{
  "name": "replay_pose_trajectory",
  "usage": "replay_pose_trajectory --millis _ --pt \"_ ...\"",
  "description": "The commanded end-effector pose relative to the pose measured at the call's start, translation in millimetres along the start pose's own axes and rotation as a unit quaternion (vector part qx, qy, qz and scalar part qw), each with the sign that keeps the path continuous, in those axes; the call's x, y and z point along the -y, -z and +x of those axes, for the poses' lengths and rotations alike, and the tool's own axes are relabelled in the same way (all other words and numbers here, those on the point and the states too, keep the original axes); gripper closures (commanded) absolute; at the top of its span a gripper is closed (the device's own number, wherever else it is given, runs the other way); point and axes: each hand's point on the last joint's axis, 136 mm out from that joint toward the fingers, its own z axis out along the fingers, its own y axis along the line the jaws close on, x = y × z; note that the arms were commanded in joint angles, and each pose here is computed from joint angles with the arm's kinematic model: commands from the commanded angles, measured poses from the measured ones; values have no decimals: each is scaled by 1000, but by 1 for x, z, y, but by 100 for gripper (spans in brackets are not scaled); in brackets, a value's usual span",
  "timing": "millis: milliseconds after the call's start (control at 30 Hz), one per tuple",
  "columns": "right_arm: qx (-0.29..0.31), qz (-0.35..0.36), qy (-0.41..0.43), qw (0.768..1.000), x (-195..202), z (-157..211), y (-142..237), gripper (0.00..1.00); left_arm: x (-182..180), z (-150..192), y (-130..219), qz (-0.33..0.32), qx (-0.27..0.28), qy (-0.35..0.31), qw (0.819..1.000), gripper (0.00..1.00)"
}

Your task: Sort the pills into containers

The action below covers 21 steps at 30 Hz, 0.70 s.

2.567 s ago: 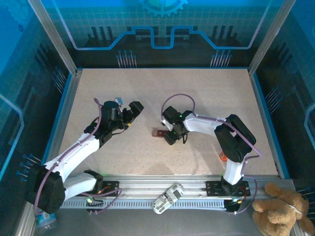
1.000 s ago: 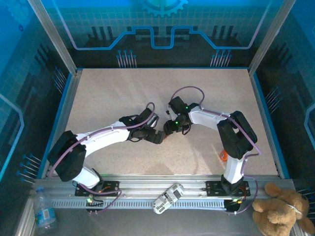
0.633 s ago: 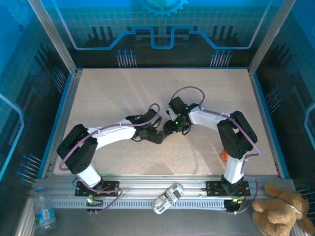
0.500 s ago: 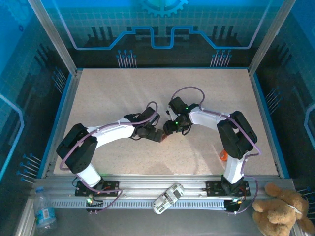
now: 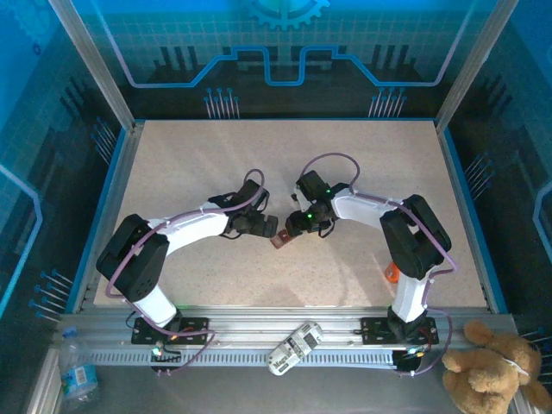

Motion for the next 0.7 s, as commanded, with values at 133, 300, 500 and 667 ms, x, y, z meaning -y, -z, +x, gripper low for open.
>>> replay_pose_trajectory --millis 133,300,500,667 --pt "-37 18 -21 999 15 21 -18 35 -4 10 -16 4 -19 19 1000 1" --pt "-34 14 -21 999 12 18 -15 35 3 -1 -6 19 -5 16 1000 1" --pt "-17 7 -6 1000 4 0 0 35 18 -31 19 50 24 7 998 1" --pt "12 -3 8 1000 -7 -17 25 33 28 -54 37 74 47 9 996 1"
